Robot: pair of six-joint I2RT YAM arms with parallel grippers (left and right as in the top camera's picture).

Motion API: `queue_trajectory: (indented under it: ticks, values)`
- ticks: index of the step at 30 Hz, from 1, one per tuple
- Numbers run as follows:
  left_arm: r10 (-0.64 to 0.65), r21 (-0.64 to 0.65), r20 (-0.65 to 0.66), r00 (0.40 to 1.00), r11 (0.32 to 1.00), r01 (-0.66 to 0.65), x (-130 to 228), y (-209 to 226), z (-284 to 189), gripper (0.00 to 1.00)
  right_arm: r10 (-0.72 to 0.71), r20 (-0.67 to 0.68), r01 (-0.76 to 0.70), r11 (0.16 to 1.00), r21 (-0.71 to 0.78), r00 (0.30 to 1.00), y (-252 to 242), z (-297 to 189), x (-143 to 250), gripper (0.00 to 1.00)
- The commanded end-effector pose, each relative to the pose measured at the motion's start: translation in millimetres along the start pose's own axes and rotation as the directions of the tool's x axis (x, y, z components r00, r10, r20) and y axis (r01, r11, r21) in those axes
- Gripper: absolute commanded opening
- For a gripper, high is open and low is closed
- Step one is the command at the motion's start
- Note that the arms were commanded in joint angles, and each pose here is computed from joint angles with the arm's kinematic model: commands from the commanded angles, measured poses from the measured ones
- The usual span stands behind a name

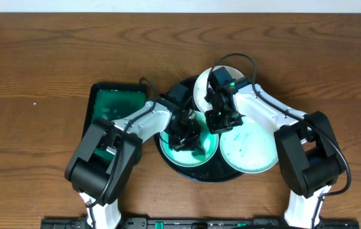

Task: Clean dirty plates on tray and stack at the side
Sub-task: 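Scrub the lower-left plate with the sponge in the left gripper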

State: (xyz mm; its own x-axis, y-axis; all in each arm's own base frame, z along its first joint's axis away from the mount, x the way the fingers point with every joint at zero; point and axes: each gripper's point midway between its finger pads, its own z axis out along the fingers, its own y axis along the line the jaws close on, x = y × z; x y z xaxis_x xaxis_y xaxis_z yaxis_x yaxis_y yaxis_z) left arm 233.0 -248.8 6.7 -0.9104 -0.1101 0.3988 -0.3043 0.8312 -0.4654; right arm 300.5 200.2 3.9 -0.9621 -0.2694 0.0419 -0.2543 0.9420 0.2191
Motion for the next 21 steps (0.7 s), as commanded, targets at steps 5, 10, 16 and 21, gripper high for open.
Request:
queue_trajectory:
  ticks: [5,10,16,21]
  values:
    - [-0.14,-0.359,0.198,0.97,0.91,0.205,-19,98,-34,0.07,0.033,0.017,-0.034,0.996,0.077,0.999,-19,0,-5,0.01]
    - [-0.062,-0.473,0.364,0.929,0.847,0.242,-34,116,-74,0.07,0.033,0.018,-0.034,0.996,0.076,0.999,-19,0,-5,0.01]
    - [0.033,-0.488,0.498,0.866,0.837,0.248,-42,109,-114,0.07,0.033,0.017,-0.034,0.996,0.077,0.999,-19,0,-5,0.01]
    - [0.062,-0.403,0.526,0.848,0.897,0.184,-34,84,-132,0.07,0.033,0.017,-0.034,0.996,0.077,0.999,-19,0,-5,0.01]
